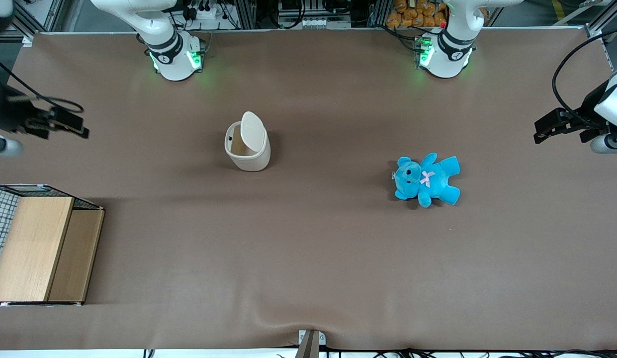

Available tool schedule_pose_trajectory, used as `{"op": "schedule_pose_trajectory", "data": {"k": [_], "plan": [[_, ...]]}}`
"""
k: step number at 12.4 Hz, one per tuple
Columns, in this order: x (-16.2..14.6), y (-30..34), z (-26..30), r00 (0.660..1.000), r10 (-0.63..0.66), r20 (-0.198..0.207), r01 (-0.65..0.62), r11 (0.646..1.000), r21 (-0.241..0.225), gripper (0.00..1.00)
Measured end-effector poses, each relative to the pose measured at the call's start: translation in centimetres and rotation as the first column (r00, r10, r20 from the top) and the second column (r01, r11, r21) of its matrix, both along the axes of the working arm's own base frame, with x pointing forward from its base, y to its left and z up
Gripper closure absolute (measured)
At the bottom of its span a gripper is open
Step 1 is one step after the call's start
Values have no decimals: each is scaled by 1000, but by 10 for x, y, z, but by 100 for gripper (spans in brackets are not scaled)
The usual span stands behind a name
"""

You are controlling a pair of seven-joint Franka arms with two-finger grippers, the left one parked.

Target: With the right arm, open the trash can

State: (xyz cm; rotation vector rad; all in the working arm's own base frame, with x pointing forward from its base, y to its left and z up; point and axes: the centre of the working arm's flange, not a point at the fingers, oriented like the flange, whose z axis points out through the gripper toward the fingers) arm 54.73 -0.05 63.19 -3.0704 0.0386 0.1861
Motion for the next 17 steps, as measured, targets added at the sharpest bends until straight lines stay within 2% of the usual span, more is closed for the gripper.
{"op": "schedule_pose_trajectory", "data": {"k": [3,5,7,10,17], "plan": [[-12,-12,33,999,-11,36,13,999,-49,0],[-19,-17,41,1000,-18,23,20,998,-66,0],[-27,-24,46,999,-46,1,46,997,-69,0],[-36,-34,57,997,-75,13,76,995,-68,0],[-37,-30,62,988,-149,29,151,986,-76,0]]}}
